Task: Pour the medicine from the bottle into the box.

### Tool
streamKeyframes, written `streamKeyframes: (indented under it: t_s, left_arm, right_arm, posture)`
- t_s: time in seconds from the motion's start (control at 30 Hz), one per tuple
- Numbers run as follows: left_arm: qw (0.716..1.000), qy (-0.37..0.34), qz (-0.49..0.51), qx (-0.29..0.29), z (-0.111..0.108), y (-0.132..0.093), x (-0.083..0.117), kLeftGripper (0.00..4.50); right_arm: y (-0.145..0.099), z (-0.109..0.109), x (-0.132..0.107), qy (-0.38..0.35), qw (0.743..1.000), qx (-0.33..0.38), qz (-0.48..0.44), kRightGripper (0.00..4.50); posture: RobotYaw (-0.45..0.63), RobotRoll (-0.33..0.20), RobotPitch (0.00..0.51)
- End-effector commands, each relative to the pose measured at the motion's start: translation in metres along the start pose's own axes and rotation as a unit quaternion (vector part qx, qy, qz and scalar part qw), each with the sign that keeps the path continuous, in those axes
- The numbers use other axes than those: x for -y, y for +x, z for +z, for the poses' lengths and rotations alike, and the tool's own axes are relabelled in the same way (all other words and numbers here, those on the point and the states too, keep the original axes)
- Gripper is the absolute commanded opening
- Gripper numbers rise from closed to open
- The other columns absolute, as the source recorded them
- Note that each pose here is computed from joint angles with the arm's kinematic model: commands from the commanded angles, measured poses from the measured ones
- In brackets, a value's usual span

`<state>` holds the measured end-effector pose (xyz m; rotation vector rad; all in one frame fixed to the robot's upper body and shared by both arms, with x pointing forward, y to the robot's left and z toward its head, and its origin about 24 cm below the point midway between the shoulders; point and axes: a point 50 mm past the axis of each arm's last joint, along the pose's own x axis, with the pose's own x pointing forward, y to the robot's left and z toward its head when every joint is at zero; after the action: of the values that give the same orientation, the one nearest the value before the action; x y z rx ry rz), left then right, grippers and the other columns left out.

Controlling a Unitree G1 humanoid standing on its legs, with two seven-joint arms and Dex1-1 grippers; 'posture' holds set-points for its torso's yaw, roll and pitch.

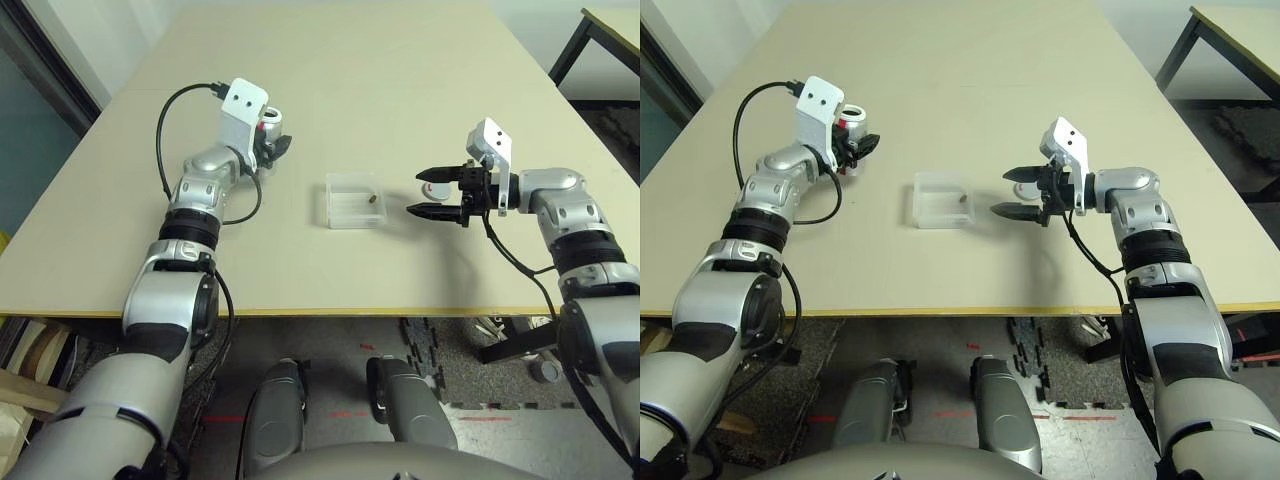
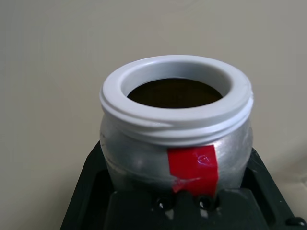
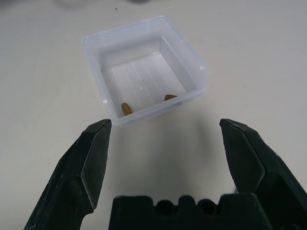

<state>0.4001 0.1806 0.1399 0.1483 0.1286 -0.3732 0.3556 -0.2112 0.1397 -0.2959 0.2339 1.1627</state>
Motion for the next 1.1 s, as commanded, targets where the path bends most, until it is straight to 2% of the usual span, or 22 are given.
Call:
streamKeyframes:
  t_s: [0.03,0.23,0.67,0.73,0.87,1.1]
  left_arm:
    - [1.000,-0.020,0.005,0.021,-0.014,-0.002,0.003,2.68]
    - [0.999,0.031,-0.002,0.031,-0.031,-0.002,0.014,2.68]
    - [0.999,0.024,0.022,0.020,-0.051,-0.005,0.014,2.68]
    - [0.999,0.023,0.024,0.020,-0.052,-0.006,0.014,3.11]
    - [0.999,0.020,0.024,0.021,-0.053,-0.007,0.014,4.48]
    - [0.999,0.008,0.031,0.031,-0.057,-0.014,0.012,4.48]
  right_arm:
    - [-0.002,0.001,0.001,-0.008,1.000,-0.010,0.002,4.50]
    - [-0.003,0.002,0.002,-0.011,1.000,-0.013,0.003,4.50]
    - [-0.004,0.004,0.002,-0.014,1.000,-0.014,0.002,4.50]
    - [-0.004,0.004,0.002,-0.014,1.000,-0.014,0.002,4.50]
    - [-0.003,0.005,0.002,-0.015,1.000,-0.014,0.003,4.50]
    - [0.001,0.003,0.002,-0.013,1.000,-0.014,0.004,4.50]
  posture:
    - [-0.02,0.000,0.124]
    - [-0.02,0.000,0.127]
    - [-0.02,0.000,0.136]
    - [-0.02,0.000,0.136]
    - [-0.02,0.000,0.136]
    - [0.02,0.000,0.134]
